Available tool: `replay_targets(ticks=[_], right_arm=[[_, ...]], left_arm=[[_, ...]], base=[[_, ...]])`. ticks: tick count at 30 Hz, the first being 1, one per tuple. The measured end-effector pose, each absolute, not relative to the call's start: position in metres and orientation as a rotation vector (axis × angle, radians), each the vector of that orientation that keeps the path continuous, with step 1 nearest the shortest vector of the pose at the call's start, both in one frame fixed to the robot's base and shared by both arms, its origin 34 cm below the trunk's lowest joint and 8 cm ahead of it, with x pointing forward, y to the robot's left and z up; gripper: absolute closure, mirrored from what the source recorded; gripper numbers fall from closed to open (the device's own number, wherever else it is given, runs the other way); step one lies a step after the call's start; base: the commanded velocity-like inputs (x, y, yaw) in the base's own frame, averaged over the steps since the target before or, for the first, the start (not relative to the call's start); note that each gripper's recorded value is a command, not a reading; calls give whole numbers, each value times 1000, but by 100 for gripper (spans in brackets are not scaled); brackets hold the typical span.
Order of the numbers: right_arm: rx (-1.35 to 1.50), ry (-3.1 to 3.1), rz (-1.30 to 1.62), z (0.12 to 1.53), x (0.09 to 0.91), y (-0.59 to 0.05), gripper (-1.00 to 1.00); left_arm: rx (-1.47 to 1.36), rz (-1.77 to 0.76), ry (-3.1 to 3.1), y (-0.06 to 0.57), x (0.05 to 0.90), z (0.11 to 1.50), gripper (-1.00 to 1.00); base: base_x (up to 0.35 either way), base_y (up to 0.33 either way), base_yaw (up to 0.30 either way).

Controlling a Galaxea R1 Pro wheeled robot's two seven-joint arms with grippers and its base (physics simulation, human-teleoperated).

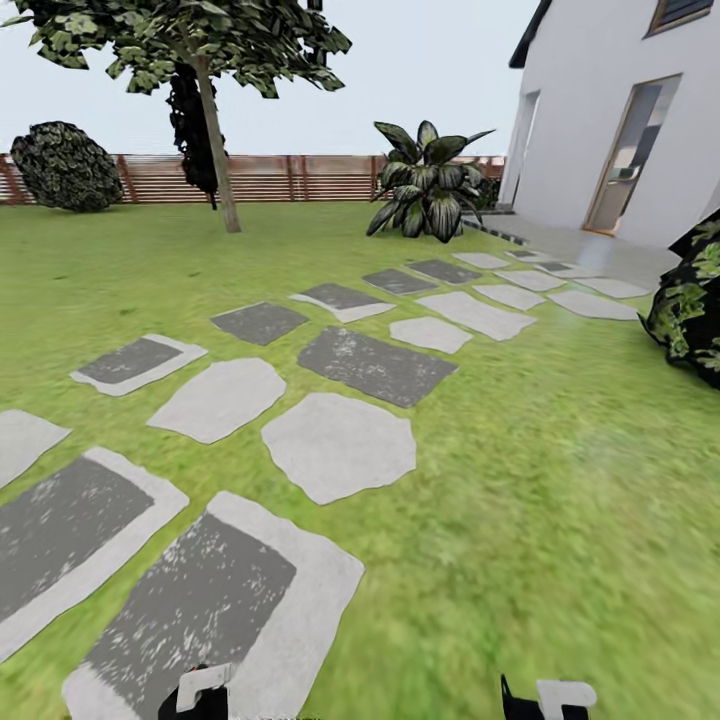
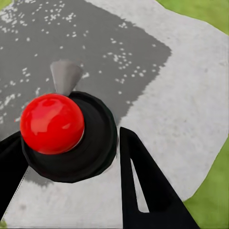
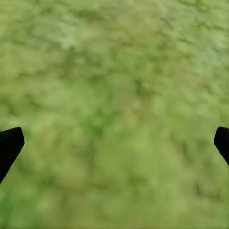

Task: Pick up the pesticide atomizer in the garden and spray insectifuge to fully cover both potted plants in the garden.

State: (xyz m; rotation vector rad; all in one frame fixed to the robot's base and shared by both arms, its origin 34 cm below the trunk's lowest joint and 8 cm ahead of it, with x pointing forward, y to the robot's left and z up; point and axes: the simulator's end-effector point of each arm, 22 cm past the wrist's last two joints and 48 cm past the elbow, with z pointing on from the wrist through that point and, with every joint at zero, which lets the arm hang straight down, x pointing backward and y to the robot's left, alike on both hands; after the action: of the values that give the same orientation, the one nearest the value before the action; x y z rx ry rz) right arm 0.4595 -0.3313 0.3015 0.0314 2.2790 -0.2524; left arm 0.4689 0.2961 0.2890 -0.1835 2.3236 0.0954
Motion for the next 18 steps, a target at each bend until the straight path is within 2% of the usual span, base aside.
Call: replay_targets(ticks=[18], right_arm=[[30, 2279, -252, 302, 460, -331, -100]], left_arm=[[-184, 94, 2323, 295, 469, 289, 100]], base=[[0, 0, 271]])
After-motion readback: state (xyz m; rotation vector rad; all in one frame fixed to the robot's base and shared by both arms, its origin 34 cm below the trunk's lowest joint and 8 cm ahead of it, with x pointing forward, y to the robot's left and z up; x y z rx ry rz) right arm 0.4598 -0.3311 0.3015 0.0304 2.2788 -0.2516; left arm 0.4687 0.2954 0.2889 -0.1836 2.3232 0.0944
